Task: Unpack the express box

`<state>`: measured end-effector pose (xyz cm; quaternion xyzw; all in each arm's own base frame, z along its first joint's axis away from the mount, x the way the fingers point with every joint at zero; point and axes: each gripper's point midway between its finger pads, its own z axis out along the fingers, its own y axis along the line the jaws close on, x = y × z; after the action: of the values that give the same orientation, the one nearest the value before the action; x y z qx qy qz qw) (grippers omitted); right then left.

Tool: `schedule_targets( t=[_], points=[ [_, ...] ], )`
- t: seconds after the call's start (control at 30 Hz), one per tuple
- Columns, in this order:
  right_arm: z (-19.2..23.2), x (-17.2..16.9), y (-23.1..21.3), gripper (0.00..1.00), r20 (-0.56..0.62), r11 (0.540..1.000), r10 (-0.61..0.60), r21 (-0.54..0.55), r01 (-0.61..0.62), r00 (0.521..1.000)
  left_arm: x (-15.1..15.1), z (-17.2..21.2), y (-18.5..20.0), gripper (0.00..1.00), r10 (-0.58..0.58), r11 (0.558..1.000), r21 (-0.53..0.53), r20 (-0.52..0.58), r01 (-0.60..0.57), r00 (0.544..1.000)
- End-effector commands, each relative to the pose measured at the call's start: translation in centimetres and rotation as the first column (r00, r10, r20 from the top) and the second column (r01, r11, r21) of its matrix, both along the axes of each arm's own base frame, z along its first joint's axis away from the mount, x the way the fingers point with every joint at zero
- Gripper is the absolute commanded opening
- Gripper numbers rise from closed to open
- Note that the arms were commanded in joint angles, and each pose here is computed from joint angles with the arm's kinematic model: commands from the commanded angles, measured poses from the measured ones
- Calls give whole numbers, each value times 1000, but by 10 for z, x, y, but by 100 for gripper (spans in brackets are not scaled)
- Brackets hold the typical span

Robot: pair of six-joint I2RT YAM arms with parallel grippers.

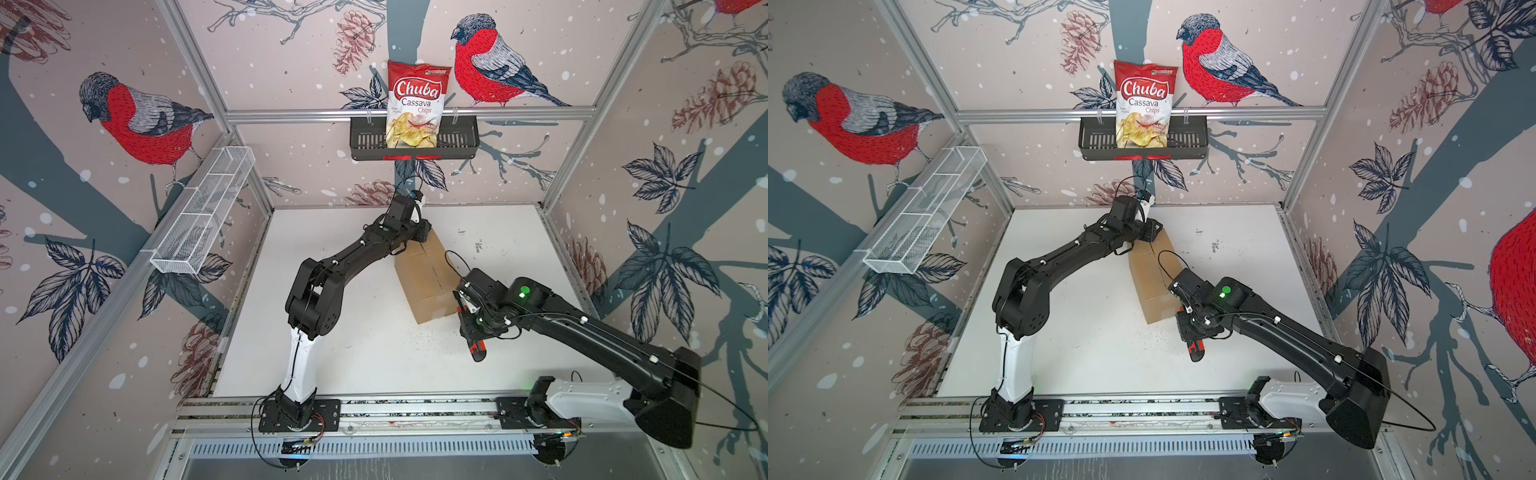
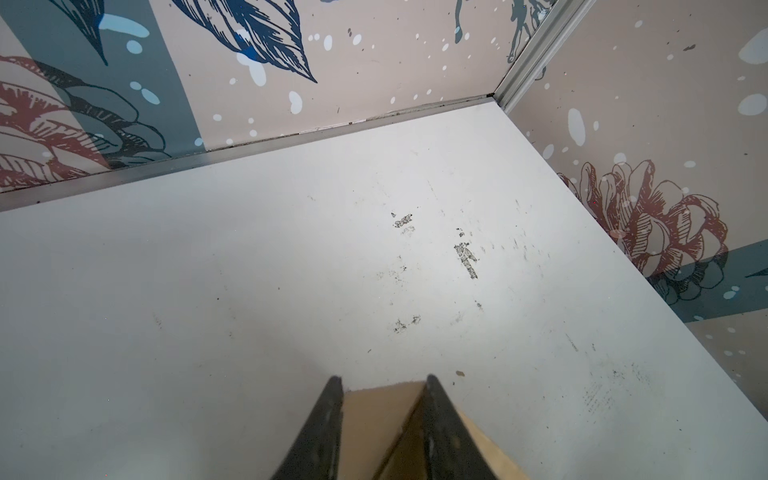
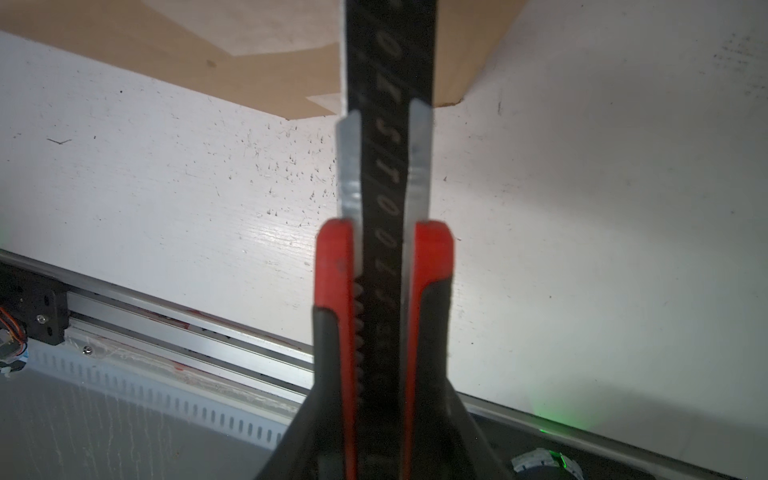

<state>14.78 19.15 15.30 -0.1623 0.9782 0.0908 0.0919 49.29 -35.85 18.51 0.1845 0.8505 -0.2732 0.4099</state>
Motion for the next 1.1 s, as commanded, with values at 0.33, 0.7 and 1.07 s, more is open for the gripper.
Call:
schedule_targets(
  t=[0.33,0.7,1.07],
  points=[
    [4,-2,-4,11,26,999,-39,38,38,999,5,8,11,33,20,1000,-14,-9,-20,1000],
    [-2,-6,-6,11,19,998,-37,44,36,999,10,13,13,33,30,999,-13,-2,-30,1000],
    [-3,-3,-4,11,24,998,-31,46,30,999,9,11,14,33,31,999,-11,-8,-31,999]
  ],
)
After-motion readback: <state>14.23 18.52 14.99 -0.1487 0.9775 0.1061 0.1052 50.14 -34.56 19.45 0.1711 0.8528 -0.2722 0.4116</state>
